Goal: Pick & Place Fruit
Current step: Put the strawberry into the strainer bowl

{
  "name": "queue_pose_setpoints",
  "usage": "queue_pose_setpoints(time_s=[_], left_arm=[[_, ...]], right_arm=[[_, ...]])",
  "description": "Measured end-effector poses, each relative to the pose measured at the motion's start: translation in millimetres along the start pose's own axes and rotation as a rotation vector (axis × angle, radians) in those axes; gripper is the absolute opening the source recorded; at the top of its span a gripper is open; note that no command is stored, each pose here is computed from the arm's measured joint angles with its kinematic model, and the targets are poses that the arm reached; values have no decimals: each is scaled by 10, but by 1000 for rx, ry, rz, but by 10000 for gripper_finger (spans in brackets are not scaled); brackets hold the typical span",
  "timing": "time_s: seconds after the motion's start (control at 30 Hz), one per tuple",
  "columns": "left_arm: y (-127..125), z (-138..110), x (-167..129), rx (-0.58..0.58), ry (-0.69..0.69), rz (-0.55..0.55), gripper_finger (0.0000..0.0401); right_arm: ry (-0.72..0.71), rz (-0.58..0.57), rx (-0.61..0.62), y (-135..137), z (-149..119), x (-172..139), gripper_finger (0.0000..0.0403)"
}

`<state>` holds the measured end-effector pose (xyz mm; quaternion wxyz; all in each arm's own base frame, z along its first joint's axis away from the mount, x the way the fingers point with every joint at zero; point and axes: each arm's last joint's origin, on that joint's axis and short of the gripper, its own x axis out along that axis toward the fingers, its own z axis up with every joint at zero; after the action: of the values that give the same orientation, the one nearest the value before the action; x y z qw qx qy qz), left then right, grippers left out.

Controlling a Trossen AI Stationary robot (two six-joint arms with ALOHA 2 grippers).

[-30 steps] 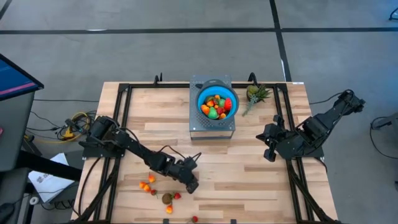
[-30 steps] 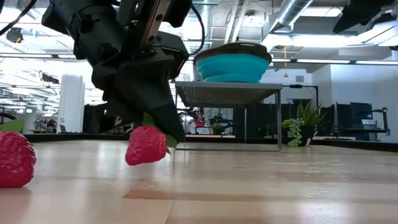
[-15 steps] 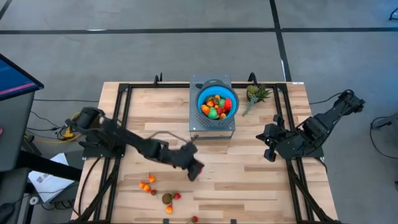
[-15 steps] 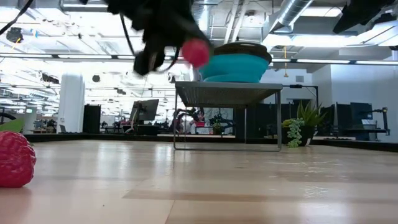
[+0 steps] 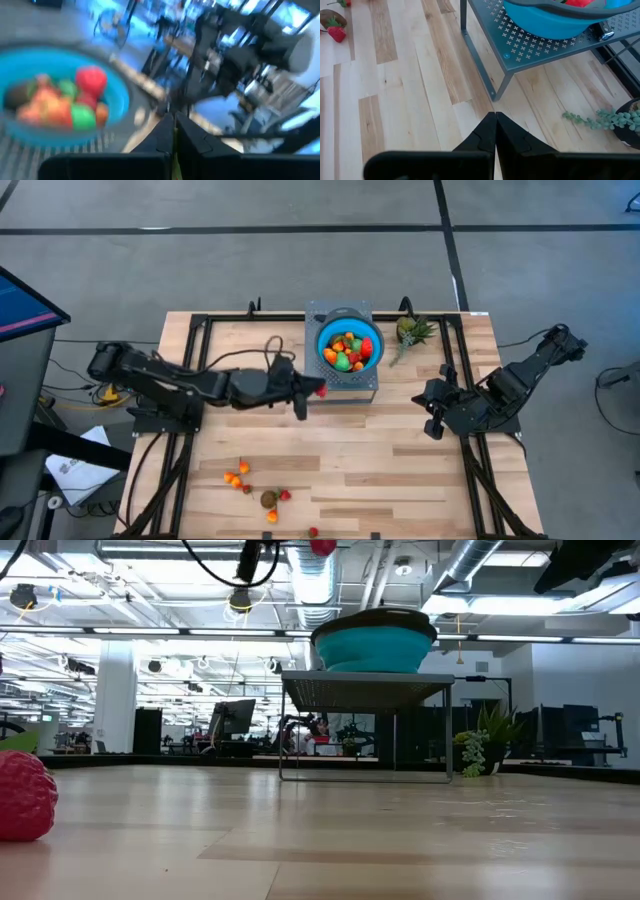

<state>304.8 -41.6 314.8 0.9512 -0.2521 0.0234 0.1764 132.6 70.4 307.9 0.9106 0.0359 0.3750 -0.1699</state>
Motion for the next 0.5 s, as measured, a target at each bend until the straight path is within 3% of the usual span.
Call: queue_pose_setpoints(time_s=[0.2, 0.5], left_arm=[[161, 229, 107, 44, -132, 33, 1], [472, 431, 266, 93, -169, 49, 1]], right_arm=[[-1, 0, 1, 0, 1, 0, 0], [-55, -58, 9, -18, 22, 3, 0]])
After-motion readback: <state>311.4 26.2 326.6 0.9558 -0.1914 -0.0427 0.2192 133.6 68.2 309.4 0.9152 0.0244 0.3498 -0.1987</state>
